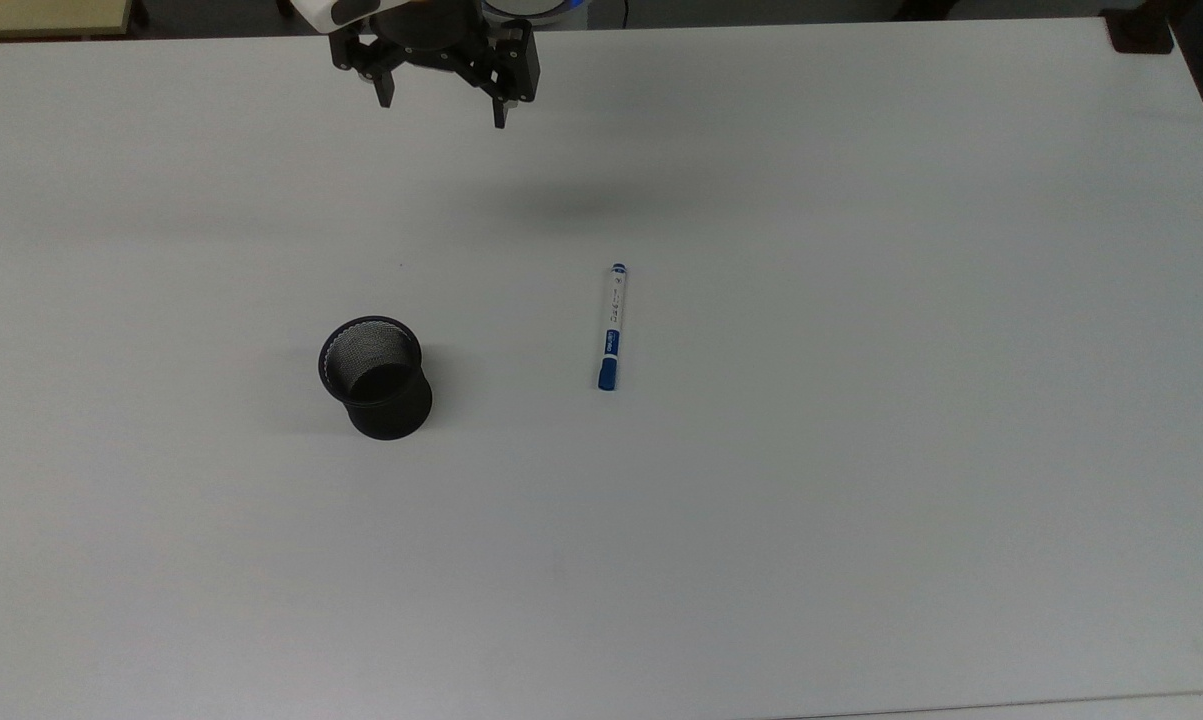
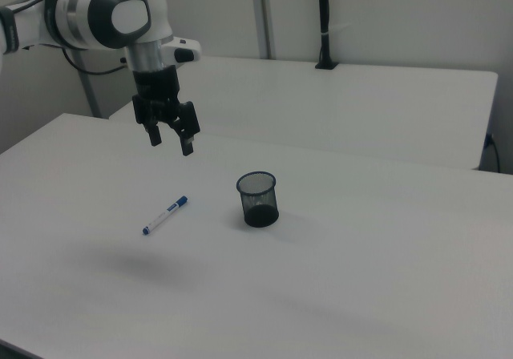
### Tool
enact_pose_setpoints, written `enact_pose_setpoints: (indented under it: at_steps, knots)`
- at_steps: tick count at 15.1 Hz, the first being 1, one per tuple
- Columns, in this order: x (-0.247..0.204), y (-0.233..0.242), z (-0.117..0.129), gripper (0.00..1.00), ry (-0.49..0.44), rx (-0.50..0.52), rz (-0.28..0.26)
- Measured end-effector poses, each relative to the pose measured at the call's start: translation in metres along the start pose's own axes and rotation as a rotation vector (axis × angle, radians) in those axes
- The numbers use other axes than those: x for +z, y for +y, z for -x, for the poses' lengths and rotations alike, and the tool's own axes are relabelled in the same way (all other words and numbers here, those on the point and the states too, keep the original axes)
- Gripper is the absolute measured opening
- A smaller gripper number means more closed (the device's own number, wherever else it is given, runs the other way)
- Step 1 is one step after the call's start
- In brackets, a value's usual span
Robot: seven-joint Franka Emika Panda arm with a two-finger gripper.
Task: Insert the marker
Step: 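Move the gripper down toward the white blue-capped marker, then lower the gripper onto the marker and close it around the marker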
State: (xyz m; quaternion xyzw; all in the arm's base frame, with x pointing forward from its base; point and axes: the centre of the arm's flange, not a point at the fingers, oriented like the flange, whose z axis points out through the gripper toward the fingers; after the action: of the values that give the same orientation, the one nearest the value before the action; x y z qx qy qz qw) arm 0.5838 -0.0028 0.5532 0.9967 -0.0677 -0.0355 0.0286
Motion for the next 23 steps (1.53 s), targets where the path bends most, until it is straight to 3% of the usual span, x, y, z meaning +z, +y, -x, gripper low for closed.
enact_pose_setpoints:
  at_steps: [7, 14, 23]
  knots:
    - [0.014, -0.002, -0.007, 1.00, -0.022, -0.064, 0.001]
    - [0.071, -0.045, -0.046, 1.00, 0.014, -0.105, -0.042]
    - [0.142, -0.100, -0.075, 1.00, 0.051, -0.049, -0.045]
